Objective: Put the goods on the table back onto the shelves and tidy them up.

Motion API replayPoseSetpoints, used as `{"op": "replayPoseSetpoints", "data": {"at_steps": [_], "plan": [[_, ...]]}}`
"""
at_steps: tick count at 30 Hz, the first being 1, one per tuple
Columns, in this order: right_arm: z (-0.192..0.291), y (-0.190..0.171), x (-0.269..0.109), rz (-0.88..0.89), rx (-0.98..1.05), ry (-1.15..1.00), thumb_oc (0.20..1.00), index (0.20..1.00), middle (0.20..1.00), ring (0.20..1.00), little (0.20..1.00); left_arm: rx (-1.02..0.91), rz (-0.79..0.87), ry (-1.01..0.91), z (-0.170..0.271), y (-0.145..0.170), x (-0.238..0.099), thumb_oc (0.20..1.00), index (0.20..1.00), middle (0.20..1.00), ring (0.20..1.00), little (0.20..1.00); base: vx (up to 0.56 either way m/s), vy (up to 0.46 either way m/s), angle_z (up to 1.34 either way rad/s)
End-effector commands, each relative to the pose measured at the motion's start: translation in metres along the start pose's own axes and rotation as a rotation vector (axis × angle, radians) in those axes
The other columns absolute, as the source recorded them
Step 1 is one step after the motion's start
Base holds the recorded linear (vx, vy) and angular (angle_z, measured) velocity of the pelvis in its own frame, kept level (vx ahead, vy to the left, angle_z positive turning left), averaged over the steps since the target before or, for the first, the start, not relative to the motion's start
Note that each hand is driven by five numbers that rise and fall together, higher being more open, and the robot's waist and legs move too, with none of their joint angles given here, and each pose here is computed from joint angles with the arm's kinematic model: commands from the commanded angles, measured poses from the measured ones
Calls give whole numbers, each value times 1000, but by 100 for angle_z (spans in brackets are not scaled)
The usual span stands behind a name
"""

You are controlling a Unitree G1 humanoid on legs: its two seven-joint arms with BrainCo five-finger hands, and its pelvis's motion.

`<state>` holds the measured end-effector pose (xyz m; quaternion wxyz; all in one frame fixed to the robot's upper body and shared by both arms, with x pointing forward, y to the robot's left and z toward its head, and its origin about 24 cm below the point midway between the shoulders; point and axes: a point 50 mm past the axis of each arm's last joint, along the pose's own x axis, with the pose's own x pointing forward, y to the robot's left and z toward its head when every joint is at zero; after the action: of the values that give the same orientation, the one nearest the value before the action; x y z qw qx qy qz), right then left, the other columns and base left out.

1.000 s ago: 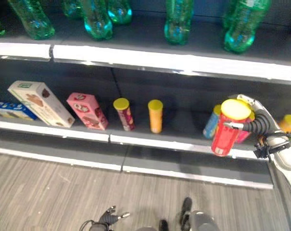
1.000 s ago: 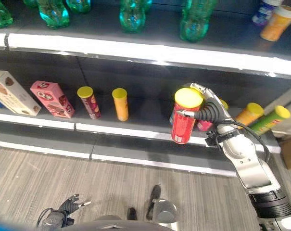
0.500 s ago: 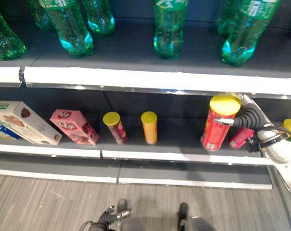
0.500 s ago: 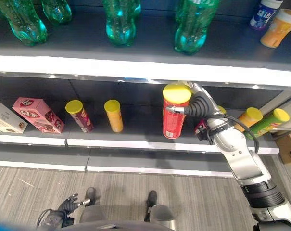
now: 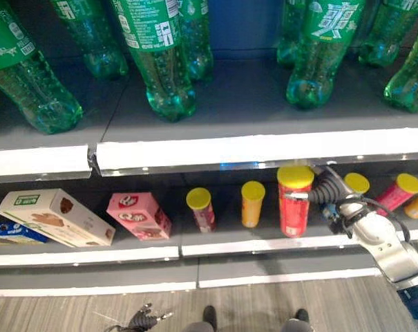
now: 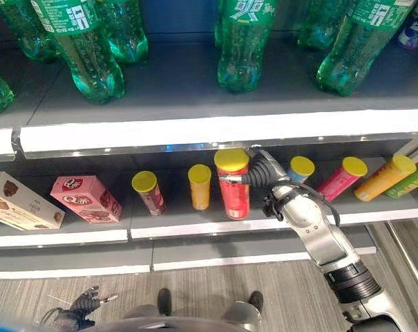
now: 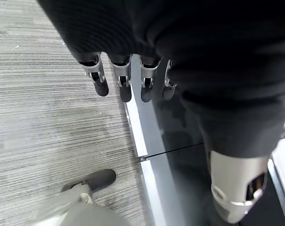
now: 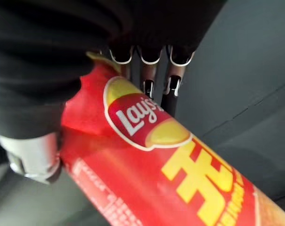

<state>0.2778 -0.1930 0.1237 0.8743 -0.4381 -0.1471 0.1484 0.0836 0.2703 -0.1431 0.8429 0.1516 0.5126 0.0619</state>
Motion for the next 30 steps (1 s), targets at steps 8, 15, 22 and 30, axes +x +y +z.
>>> {"op": "replayPoseSetpoints", "data": {"at_steps": [8,15,22,30], "plan": [[8,-35,-4,-79,-190,-46,200,200,200,200,200,45,-18,-42,7,-6,1,1000,1000,1000,1000,1000,22,-93,2],[-4,-28,2,-87,-244,3,200,200,200,200,200,63,-40,-53,8,-11,-1,1000,1000,1000,1000,1000,6,-63,5],[-16,-26,7,-233,-291,63,200,200,200,200,200,74,-56,-75,10,-20,-2,1000,1000,1000,1000,1000,1,0,5],[-19,-27,15,-393,-300,99,200,200,200,200,200,105,-69,-111,19,-33,-1,1000,1000,1000,1000,1000,-19,37,4]]}}
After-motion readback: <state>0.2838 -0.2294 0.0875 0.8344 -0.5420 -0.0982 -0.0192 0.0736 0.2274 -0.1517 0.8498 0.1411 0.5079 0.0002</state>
